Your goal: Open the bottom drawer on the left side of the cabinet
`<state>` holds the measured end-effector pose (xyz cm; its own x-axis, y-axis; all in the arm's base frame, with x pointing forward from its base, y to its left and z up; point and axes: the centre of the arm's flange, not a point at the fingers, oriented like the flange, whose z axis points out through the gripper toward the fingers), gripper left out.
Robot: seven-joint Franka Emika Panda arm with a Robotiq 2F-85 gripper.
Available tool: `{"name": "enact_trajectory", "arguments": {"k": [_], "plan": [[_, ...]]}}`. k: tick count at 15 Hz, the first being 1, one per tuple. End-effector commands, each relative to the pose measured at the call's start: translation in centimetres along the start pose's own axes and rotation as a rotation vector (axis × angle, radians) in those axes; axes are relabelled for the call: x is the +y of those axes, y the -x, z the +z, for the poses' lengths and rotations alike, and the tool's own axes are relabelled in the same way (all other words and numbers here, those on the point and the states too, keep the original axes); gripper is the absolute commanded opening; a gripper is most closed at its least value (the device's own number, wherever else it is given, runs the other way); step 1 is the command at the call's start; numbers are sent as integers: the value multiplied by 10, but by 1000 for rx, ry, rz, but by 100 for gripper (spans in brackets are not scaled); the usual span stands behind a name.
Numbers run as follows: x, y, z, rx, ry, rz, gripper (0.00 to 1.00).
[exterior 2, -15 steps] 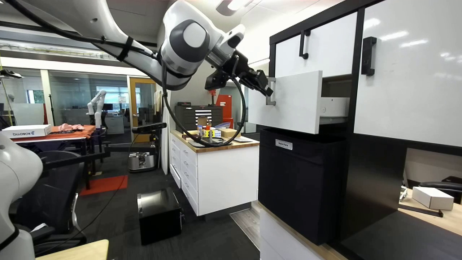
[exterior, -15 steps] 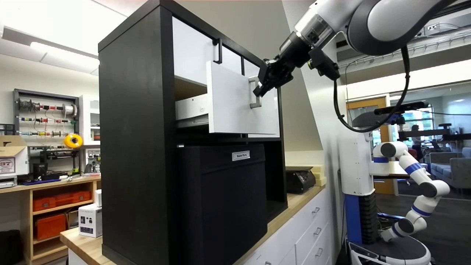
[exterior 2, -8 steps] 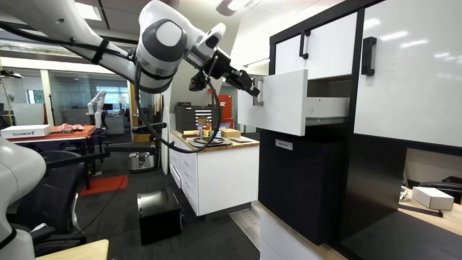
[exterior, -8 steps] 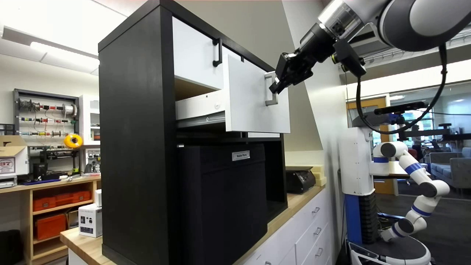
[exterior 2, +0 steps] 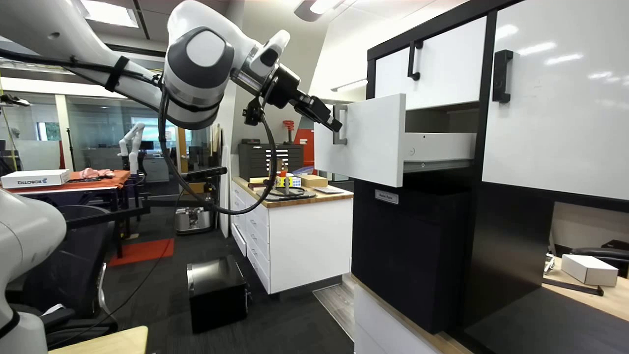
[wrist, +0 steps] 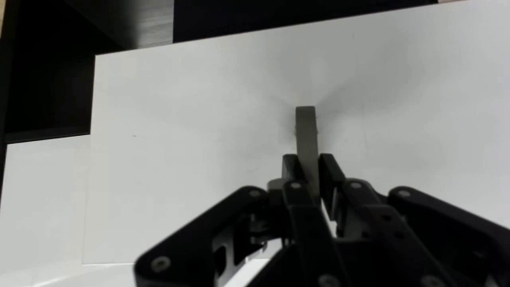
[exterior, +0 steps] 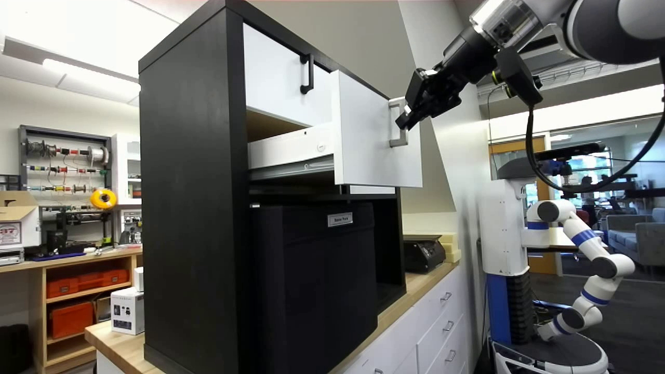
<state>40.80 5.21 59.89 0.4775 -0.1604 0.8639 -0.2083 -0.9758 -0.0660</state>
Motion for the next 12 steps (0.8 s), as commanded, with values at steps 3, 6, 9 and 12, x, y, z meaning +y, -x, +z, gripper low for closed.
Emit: {"name": "enact_trajectory", "arguments": {"k": [3,6,9,12], "plan": [[15,35,19,-103,64,76,51],[17,37,26,-147,69,65,72],[17,26,28,-220,56,36,91],[15,14,30,-331,13,-4,100]]}}
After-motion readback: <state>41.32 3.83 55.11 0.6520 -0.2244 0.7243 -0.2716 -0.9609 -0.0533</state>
